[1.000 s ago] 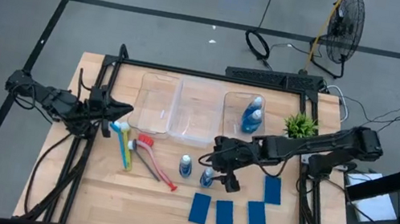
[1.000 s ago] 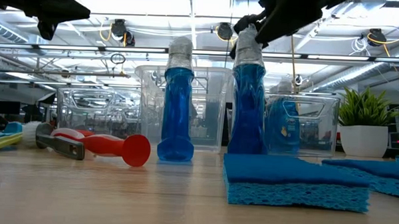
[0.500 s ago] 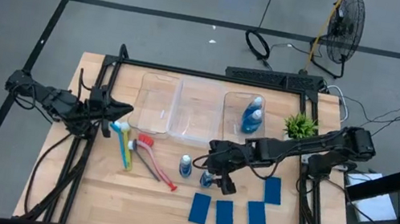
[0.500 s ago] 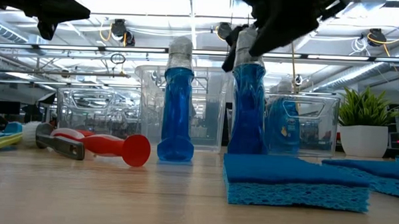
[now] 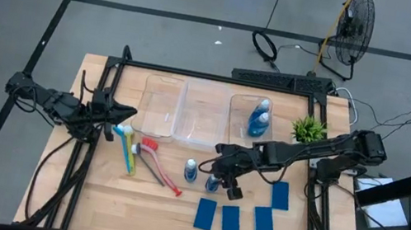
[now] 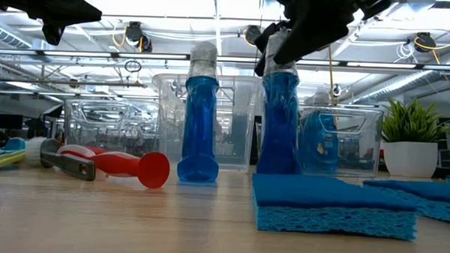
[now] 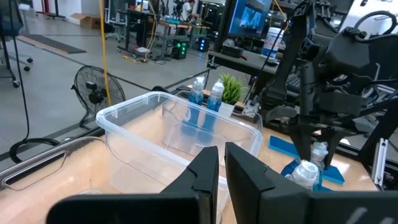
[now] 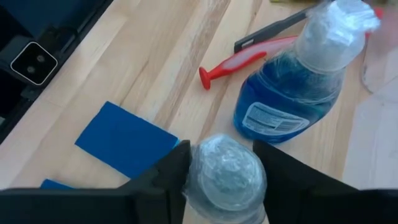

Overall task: Pick & Place Kitchen Sink Supplies
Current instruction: Put the blue dishwashing liquid bottle into the right transparent bin

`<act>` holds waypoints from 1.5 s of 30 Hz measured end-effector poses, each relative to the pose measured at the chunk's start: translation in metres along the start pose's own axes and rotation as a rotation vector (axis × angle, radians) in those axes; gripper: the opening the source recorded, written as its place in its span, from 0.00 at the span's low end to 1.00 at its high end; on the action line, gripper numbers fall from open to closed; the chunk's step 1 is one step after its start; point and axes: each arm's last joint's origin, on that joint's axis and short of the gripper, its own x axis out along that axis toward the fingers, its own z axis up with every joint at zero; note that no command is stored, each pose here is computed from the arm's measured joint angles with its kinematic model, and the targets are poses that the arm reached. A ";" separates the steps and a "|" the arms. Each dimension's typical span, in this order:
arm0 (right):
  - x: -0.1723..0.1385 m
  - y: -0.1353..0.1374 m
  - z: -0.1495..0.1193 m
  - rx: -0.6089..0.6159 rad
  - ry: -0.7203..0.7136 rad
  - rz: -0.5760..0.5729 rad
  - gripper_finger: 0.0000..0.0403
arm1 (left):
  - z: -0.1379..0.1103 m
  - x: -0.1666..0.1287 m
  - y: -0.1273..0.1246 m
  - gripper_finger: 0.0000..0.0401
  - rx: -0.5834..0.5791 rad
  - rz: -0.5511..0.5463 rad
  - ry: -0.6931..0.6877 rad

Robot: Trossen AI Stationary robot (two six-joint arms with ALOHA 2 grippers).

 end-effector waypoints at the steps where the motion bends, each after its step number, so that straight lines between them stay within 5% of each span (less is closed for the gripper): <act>1: 0.000 0.000 0.000 0.000 0.000 0.000 0.34 | 0.000 0.000 0.000 0.08 0.000 0.000 0.000; 31: -0.023 -0.003 0.015 0.094 -0.141 -0.073 0.31 | 0.000 0.000 0.000 0.08 0.001 -0.002 0.001; 45: -0.093 -0.002 0.030 0.208 -0.350 -0.093 0.31 | 0.000 0.000 0.000 0.08 0.000 -0.002 0.001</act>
